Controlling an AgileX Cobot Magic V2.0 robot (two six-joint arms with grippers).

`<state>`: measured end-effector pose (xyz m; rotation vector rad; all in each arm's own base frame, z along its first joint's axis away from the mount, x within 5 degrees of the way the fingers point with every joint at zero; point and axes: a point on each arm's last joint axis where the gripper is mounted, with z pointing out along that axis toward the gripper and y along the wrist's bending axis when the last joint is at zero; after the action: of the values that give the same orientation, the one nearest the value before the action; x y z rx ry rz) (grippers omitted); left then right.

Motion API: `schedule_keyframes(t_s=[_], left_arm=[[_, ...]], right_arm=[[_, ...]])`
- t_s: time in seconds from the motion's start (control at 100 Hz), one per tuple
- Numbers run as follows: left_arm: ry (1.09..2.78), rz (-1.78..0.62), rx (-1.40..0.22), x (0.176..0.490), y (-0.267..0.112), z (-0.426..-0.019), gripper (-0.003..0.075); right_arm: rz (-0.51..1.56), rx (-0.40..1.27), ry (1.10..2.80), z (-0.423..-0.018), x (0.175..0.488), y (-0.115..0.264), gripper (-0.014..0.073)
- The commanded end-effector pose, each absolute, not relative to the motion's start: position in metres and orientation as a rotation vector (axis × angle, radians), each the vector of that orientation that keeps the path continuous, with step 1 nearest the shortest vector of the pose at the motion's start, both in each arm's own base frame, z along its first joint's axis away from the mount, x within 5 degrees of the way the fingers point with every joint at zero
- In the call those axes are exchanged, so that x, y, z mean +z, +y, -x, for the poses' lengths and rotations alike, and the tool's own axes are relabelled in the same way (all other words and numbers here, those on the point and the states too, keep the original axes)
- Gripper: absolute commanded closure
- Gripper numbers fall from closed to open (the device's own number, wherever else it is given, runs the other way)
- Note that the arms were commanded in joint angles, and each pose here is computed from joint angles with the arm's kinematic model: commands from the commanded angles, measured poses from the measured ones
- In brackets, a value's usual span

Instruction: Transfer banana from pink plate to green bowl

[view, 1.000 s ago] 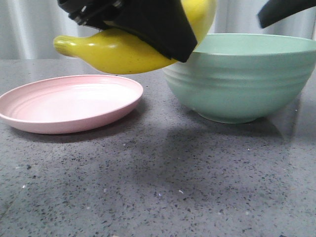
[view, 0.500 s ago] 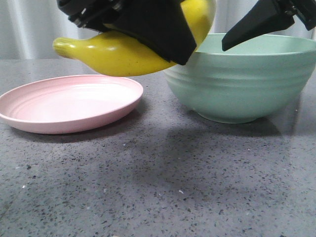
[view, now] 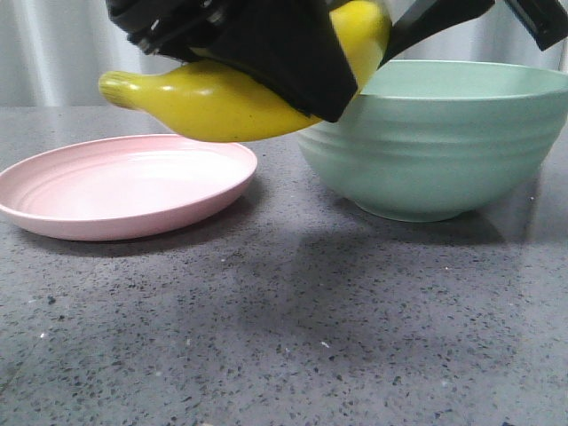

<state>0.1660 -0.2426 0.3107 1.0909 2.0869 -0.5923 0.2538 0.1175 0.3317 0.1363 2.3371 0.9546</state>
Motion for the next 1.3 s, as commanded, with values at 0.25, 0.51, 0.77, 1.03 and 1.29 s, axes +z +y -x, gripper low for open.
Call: schedule_keyframes(t_s=[0.25,0.51,0.77,1.03,1.29], left_arm=[[1.953,-1.009,-0.648,0.341,-0.241,-0.166,0.0237],[1.869,-0.987,-0.656,0.363,-0.230,-0.159,0.0237],[1.783,-0.947,-0.688,0.392,-0.222,-0.153,0.0237],[1.786,-0.950,-0.687,0.392,-0.222,-0.153,0.0237],[1.786,-0.950,-0.687,0.392,-0.222,-0.153,0.0239]], right_arm=[[-0.150,0.962,2.242,-0.255,0.349,0.114,0.0664],[-0.130,0.961,2.184,-0.257,0.365,0.113,0.0664],[-0.164,0.818,2.056,-0.272,0.394,0.081,0.0664],[-0.225,0.624,2.027,-0.286,0.389,0.047,0.0664],[-0.180,0.513,2.111,-0.305,0.365,0.044,0.0617]])
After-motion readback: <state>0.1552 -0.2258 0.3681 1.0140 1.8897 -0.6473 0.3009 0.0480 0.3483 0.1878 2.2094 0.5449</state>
